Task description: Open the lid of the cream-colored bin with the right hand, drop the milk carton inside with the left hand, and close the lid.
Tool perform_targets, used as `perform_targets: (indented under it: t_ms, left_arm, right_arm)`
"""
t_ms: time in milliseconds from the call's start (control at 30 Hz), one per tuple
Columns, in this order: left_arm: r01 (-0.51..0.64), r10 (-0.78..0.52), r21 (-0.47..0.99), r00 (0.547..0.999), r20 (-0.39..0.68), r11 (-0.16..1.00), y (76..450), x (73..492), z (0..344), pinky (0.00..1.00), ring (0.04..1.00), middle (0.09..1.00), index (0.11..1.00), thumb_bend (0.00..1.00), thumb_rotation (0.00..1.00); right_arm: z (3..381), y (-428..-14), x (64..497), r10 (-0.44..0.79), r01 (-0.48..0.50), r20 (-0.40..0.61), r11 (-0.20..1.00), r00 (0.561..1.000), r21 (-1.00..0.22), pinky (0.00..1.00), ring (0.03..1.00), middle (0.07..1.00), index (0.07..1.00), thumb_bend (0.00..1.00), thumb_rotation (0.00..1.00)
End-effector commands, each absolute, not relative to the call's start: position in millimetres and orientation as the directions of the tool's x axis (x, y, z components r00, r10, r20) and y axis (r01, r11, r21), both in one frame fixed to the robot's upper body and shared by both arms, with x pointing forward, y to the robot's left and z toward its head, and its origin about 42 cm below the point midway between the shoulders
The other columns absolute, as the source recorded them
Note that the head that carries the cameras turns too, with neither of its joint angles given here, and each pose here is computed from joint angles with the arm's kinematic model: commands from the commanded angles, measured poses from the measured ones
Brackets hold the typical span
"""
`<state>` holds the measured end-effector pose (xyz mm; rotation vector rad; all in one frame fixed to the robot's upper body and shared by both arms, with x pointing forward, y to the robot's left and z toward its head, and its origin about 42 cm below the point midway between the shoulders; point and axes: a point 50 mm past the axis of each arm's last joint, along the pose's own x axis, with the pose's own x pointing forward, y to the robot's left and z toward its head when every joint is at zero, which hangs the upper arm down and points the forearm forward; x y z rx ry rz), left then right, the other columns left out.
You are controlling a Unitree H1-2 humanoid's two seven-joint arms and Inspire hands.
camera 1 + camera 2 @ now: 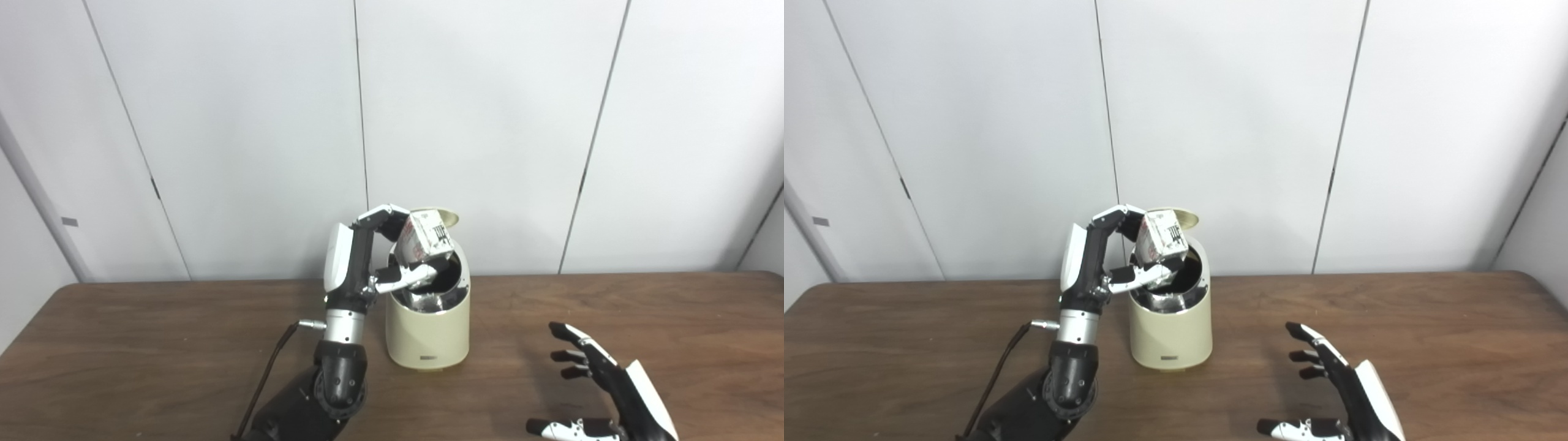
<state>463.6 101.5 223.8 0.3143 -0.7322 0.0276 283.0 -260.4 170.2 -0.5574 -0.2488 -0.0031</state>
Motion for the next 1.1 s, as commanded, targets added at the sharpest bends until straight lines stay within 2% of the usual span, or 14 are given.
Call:
perform_targets:
  t_ms: [0, 167, 733, 867, 900, 933, 967, 1067]
  left_arm:
    - [-0.12, -0.087, 0.23, 0.687, 0.721, 0.966, 96.1, 472.6, 255.8, 0.49, 0.462, 0.481, 0.5, 0.5, 0.0]
    - [-0.1, -0.091, 0.228, 0.712, 0.696, 0.968, 97.4, 472.3, 249.7, 0.49, 0.461, 0.482, 0.497, 0.5, 0.0]
    - [-0.028, -0.148, 0.255, 0.752, 0.642, 0.966, 89.3, 462.5, 228.6, 0.48, 0.461, 0.488, 0.494, 0.5, 0.0]
    - [0.002, -0.185, 0.284, 0.764, 0.618, 0.959, 91.0, 462.7, 223.5, 0.51, 0.475, 0.497, 0.486, 0.5, 0.0]
    - [0.006, -0.198, 0.3, 0.765, 0.613, 0.954, 92.0, 463.4, 222.3, 0.53, 0.563, 0.51, 0.48, 0.52, 0.0]
    - [0.004, -0.205, 0.312, 0.764, 0.612, 0.95, 92.7, 463.9, 221.5, 0.55, 0.611, 0.584, 0.488, 0.52, 0.03]
    - [0.001, -0.207, 0.319, 0.762, 0.613, 0.948, 93.0, 464.0, 221.2, 0.56, 0.643, 0.633, 0.493, 0.52, 0.05]
    - [-0.006, -0.21, 0.33, 0.76, 0.614, 0.944, 94.3, 464.5, 220.6, 0.58, 0.678, 0.679, 0.497, 0.52, 0.06]
  right_arm:
    - [185.4, -259.1, 284.8, 0.076, 0.094, 0.296, 0.849, 0.952, -0.52, 0.66, 0.752, 0.865, 0.857, 0.71, 0.12]
    - [184.3, -260.5, 285.0, 0.076, 0.093, 0.297, 0.853, 0.952, -0.514, 0.65, 0.754, 0.865, 0.856, 0.71, 0.11]
    - [186.2, -257.8, 283.8, 0.074, 0.092, 0.303, 0.862, 0.95, -0.499, 0.66, 0.759, 0.87, 0.857, 0.71, 0.11]
    - [185.3, -260.0, 284.3, 0.074, 0.093, 0.307, 0.864, 0.949, -0.494, 0.65, 0.761, 0.872, 0.856, 0.71, 0.11]
    - [185.5, -260.2, 284.3, 0.074, 0.092, 0.307, 0.864, 0.949, -0.494, 0.65, 0.759, 0.872, 0.854, 0.71, 0.12]
    - [185.8, -260.1, 284.3, 0.074, 0.092, 0.306, 0.865, 0.949, -0.494, 0.65, 0.759, 0.873, 0.853, 0.71, 0.12]
    - [186.2, -260.1, 284.3, 0.074, 0.091, 0.306, 0.865, 0.949, -0.493, 0.65, 0.76, 0.873, 0.853, 0.71, 0.12]
    - [186.8, -259.8, 284.5, 0.075, 0.089, 0.306, 0.867, 0.949, -0.491, 0.65, 0.76, 0.872, 0.852, 0.72, 0.12]
